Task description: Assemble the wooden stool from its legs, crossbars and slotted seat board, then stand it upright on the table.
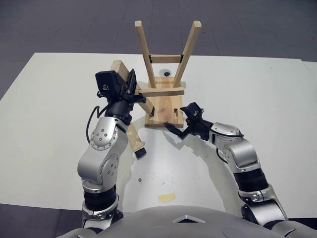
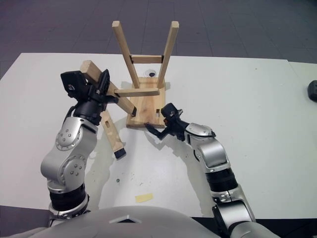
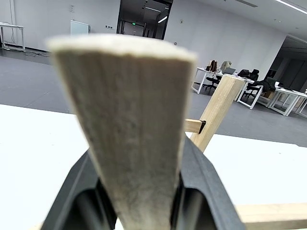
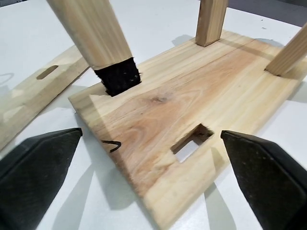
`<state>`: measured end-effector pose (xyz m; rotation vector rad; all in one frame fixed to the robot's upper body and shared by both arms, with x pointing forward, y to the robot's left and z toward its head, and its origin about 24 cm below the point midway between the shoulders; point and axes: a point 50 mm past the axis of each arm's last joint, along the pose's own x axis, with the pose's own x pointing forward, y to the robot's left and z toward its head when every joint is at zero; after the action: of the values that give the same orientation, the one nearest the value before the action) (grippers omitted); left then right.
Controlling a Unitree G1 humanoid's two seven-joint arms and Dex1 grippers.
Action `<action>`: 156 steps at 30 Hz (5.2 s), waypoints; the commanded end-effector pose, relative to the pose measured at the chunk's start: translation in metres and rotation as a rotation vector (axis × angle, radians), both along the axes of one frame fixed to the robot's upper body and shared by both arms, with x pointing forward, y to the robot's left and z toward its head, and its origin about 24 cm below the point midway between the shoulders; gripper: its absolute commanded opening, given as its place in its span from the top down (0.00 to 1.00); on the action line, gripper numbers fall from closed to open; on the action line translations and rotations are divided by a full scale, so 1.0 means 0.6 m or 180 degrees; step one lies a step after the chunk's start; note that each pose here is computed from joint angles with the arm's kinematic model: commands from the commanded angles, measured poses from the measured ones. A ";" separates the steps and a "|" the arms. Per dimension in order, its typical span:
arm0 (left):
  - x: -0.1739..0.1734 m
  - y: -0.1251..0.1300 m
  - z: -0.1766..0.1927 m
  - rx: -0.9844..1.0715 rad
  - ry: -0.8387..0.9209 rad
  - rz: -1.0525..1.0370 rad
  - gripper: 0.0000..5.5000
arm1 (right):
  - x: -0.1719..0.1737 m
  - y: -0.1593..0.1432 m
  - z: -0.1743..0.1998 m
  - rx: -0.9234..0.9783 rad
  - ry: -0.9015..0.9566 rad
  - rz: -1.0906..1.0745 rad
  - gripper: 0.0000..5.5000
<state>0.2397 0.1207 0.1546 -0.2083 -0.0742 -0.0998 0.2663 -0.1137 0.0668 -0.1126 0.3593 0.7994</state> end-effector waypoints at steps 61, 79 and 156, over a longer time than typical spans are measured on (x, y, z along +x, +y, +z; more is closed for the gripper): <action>0.063 -0.004 -0.047 0.0250 0.0059 -0.0213 0.51 | 0.095 -0.041 0.044 -0.0145 -0.0455 -0.1175 0.02; 0.111 0.056 0.180 0.0304 -0.1390 0.0212 0.02 | 0.093 -0.052 0.034 -0.0077 -0.0430 -0.1291 0.02; -0.031 0.199 -0.185 0.1280 0.2880 -0.0007 0.62 | 0.082 -0.086 0.109 0.0589 -0.1012 -0.1829 0.02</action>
<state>0.2368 0.2048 0.0638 0.1673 0.7634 -0.1746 0.3134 -0.1606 0.1248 0.0425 0.0267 0.2469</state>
